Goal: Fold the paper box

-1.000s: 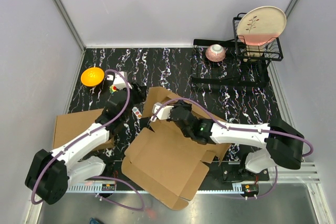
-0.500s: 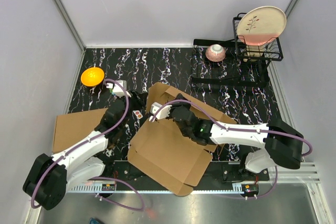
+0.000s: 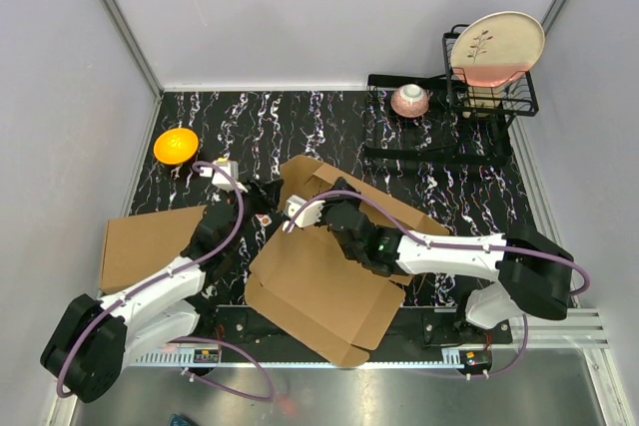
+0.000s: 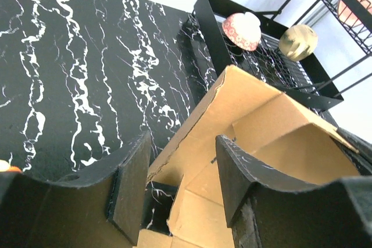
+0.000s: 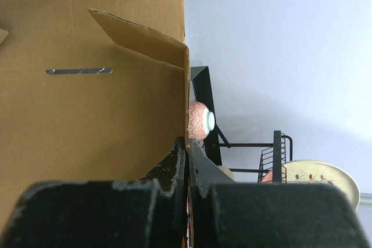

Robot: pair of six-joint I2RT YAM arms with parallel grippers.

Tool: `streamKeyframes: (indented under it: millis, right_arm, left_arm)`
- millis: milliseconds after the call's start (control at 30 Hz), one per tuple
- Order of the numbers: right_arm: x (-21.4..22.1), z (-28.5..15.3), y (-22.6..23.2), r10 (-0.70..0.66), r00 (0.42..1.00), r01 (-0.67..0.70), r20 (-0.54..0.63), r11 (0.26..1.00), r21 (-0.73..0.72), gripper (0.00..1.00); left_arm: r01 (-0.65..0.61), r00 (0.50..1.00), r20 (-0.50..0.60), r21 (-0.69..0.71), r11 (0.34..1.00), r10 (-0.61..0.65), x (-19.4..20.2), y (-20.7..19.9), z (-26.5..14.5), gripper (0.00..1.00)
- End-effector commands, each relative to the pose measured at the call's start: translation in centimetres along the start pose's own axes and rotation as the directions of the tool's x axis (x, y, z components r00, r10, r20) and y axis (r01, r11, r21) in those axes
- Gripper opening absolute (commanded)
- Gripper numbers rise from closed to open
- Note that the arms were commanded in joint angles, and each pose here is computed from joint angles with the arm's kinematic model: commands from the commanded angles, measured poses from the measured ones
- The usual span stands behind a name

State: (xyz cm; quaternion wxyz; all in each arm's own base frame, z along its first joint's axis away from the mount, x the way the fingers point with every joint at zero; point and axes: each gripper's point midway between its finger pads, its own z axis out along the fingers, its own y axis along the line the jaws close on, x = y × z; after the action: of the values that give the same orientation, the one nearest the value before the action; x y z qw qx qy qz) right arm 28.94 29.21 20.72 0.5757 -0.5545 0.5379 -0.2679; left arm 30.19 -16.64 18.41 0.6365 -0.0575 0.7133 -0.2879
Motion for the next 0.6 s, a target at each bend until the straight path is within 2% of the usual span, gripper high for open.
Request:
streamKeyframes:
  millis: [0,467,567]
  right_arm:
    - [-0.8,0.1,-1.0,0.072,0.997,-0.073,0.008,0.996,0.045,0.00]
    - [-1.0,0.2,-1.0,0.102,0.995,-0.102,0.009,0.994,0.035,0.00]
    - [-1.0,0.0,-1.0,0.107,0.994,-0.107,0.010,0.994,0.031,0.00]
  left_arm:
    - [0.033,0.997,0.071,0.057,0.998,-0.037,-0.9,-1.4,-0.7,0.52]
    - [-0.048,0.998,0.042,-0.057,0.997,0.050,0.5,0.3,2.4,0.52]
    - [-0.052,0.998,0.043,-0.038,0.998,0.053,0.5,-0.1,2.9,0.49]
